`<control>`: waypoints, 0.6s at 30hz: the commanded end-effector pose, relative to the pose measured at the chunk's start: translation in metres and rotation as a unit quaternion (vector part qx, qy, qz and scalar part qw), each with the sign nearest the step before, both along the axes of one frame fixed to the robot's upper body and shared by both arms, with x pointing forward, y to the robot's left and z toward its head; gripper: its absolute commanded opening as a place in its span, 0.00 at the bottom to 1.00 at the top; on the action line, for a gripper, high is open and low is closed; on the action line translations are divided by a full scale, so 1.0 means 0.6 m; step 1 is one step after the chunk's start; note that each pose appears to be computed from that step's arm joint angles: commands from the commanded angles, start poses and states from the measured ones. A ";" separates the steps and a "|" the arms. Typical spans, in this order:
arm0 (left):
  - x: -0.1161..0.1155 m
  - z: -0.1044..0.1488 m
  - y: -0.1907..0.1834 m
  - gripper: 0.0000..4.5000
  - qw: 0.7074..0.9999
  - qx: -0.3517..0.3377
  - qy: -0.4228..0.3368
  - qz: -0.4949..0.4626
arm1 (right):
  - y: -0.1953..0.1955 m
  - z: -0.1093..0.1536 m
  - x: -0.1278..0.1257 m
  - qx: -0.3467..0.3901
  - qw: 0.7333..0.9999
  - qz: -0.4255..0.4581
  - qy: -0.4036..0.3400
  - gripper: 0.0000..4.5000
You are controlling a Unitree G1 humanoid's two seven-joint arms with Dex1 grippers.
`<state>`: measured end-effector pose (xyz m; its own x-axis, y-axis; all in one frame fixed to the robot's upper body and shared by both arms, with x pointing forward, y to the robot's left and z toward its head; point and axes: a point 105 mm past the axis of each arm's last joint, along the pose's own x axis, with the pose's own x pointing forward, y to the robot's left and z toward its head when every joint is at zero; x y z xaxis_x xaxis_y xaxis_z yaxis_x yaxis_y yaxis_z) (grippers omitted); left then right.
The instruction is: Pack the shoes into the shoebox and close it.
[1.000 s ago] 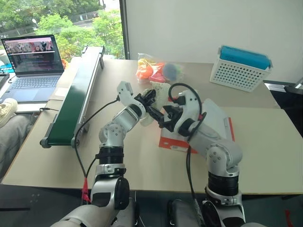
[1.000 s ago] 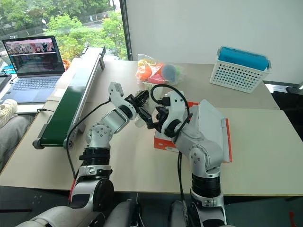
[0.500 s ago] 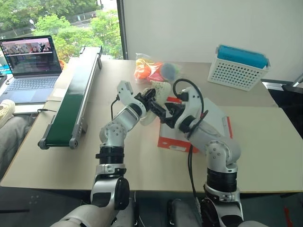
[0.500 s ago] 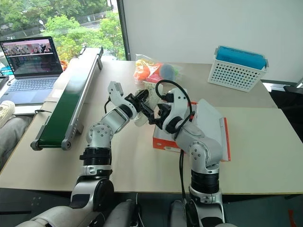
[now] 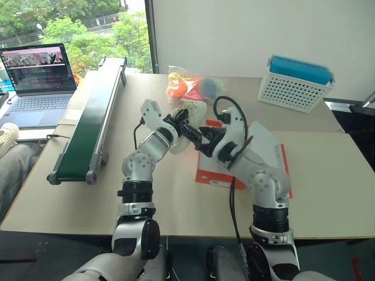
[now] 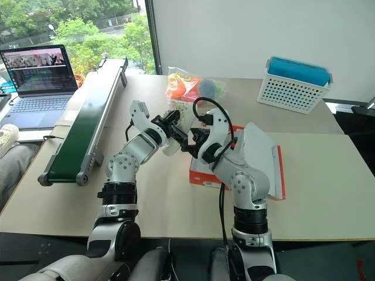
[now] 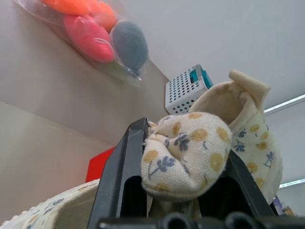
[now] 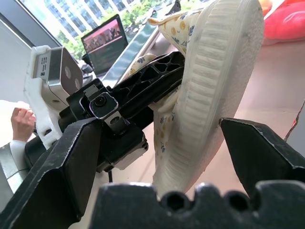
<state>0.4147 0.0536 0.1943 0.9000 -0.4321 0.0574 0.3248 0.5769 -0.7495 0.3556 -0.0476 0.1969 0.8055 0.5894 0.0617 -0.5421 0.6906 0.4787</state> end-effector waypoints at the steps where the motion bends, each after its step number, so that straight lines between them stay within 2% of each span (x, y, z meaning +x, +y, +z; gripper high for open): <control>1: -0.024 0.029 -0.048 0.28 0.997 -0.021 -0.034 -0.061 | -0.135 0.108 0.020 0.121 0.979 -0.146 -0.070 1.00; 5: -0.025 0.030 -0.046 0.28 0.997 -0.022 -0.035 -0.059 | -0.158 0.145 0.017 0.135 0.976 -0.155 -0.077 1.00; 7: -0.025 0.030 -0.047 0.28 0.997 -0.023 -0.034 -0.059 | -0.155 0.154 0.017 0.126 0.977 -0.156 -0.073 1.00; 13: -0.026 0.030 -0.048 0.28 0.997 -0.024 -0.033 -0.060 | -0.139 0.213 -0.011 0.178 0.974 -0.109 -0.092 1.00; 16: -0.026 0.030 -0.043 0.28 0.998 -0.026 -0.032 -0.057 | -0.122 0.222 -0.039 0.095 0.984 -0.080 -0.128 1.00; 18: -0.026 0.030 -0.041 0.28 0.998 -0.027 -0.031 -0.056 | -0.114 0.203 -0.055 0.062 0.988 -0.057 -0.127 1.00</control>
